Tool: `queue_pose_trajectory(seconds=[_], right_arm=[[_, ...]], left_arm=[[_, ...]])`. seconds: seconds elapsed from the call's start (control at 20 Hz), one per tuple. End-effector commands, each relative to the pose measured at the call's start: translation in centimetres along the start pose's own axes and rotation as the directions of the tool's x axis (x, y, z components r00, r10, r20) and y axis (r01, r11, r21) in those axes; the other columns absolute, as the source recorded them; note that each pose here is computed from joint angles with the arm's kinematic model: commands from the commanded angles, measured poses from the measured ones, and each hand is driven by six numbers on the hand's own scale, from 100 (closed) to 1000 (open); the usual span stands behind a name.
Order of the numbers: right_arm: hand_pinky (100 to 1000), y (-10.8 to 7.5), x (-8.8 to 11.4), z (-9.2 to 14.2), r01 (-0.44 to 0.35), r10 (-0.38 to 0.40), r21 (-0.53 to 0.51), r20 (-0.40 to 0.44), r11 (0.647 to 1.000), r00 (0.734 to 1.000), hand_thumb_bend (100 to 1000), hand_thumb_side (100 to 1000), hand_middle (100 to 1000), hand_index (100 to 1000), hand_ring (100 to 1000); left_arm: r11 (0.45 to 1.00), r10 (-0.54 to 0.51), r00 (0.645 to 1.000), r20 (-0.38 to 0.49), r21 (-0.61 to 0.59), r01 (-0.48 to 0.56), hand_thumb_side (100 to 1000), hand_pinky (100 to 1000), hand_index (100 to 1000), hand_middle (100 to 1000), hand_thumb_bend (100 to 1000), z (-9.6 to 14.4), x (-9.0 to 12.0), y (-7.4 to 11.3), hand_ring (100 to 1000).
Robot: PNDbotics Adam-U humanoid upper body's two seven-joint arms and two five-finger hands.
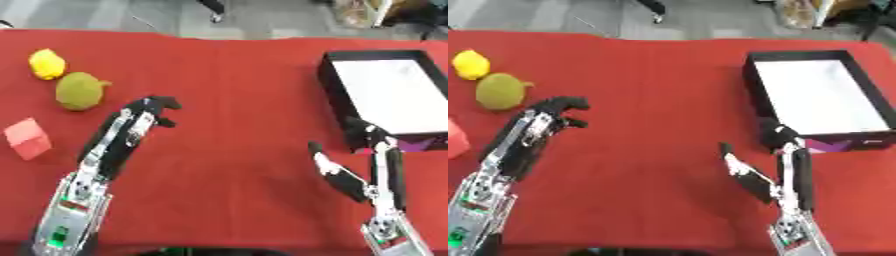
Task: Pick up the objects with one hand, pass them to the other hand, and then place them into the box on the other side of the table.
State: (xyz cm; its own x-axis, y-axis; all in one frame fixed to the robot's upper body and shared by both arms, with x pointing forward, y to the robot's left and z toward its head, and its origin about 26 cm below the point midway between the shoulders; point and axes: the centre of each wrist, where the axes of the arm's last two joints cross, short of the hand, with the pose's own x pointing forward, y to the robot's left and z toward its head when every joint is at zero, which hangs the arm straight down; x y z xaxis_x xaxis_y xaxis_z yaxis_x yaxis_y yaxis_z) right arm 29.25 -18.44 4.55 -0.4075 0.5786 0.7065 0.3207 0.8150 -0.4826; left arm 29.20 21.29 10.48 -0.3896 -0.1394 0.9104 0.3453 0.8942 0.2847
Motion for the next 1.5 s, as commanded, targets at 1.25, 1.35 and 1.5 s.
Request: queue_pose_trajectory(seconds=[1.25,1.35,1.5], right_arm=[[556,-1.4,-1.6,0.5,-0.081,0.081,0.001,-0.009,0.997,0.997,542,378,551,753,560],[556,-1.6,-1.8,0.6,-0.089,0.089,0.002,-0.012,0.996,0.996,542,377,551,753,559],[556,-1.6,-2.0,0.7,-0.093,0.093,0.003,-0.014,0.996,0.996,541,377,551,753,559]], left_arm=[[0.749,-0.654,0.723,-0.221,-0.062,0.659,527,823,876,763,419,0.0,5.7,11.9,826],[0.714,-0.685,0.653,-0.323,-0.121,0.69,522,828,889,763,481,0.7,4.9,13.7,806],[0.667,-0.711,0.529,-0.462,-0.206,0.716,527,829,896,760,534,2.0,3.9,16.3,779]])
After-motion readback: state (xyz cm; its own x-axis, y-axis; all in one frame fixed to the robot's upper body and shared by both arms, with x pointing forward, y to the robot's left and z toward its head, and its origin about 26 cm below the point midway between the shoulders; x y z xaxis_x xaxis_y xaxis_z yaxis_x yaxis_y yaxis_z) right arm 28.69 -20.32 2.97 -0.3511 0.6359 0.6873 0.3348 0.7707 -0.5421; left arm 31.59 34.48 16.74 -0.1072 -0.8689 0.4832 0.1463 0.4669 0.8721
